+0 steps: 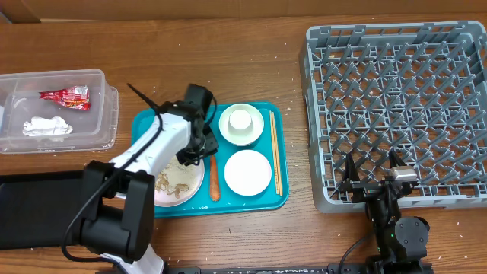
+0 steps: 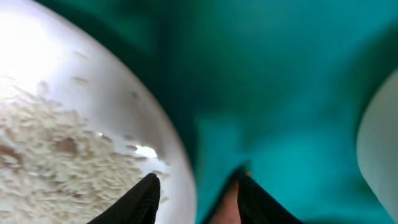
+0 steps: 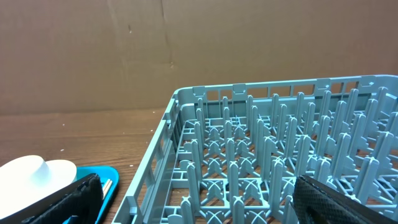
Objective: Sort waste into correct bins and load items into the dishwasher
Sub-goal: 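Move the left gripper to the rice plate rim and grasp it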
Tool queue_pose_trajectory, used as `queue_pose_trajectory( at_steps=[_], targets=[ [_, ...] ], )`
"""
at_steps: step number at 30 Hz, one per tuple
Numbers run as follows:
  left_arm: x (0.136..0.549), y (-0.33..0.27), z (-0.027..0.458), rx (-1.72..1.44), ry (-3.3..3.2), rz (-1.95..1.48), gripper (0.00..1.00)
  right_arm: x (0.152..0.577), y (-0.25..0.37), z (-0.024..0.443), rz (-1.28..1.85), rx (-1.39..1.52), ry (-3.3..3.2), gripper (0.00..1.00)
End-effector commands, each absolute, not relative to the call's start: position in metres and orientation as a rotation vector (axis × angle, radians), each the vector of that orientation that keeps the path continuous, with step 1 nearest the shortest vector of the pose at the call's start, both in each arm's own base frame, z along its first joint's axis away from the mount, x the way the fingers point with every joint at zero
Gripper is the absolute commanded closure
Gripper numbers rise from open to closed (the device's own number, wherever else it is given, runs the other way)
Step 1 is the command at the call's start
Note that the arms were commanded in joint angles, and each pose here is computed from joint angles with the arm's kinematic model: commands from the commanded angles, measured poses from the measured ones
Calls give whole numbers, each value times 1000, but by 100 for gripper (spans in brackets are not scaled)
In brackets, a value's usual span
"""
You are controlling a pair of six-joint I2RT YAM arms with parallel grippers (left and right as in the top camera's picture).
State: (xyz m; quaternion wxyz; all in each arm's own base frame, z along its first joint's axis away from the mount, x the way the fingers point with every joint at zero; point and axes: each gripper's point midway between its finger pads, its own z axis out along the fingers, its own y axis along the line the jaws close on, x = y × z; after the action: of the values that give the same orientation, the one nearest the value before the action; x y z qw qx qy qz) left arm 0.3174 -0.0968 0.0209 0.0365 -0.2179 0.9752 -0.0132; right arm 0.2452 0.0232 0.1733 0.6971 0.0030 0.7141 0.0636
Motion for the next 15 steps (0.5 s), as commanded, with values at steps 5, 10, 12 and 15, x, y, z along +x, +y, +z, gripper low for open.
queue_pose_trajectory(
  at_steps=[5,10,12,15],
  targets=[
    [315,-91,20,-654,2960,91,56,246,21,171,132,16,1592,0],
    [315,-84,19,-679,2960,97,57,246,21,171,132,16,1592,0],
    [313,-84,18,-681,2965,99,59,246,21,171,132,16,1592,0],
    [309,-86,16,-670,2974,101,59,246,21,171,132,16,1592,0]
  ],
)
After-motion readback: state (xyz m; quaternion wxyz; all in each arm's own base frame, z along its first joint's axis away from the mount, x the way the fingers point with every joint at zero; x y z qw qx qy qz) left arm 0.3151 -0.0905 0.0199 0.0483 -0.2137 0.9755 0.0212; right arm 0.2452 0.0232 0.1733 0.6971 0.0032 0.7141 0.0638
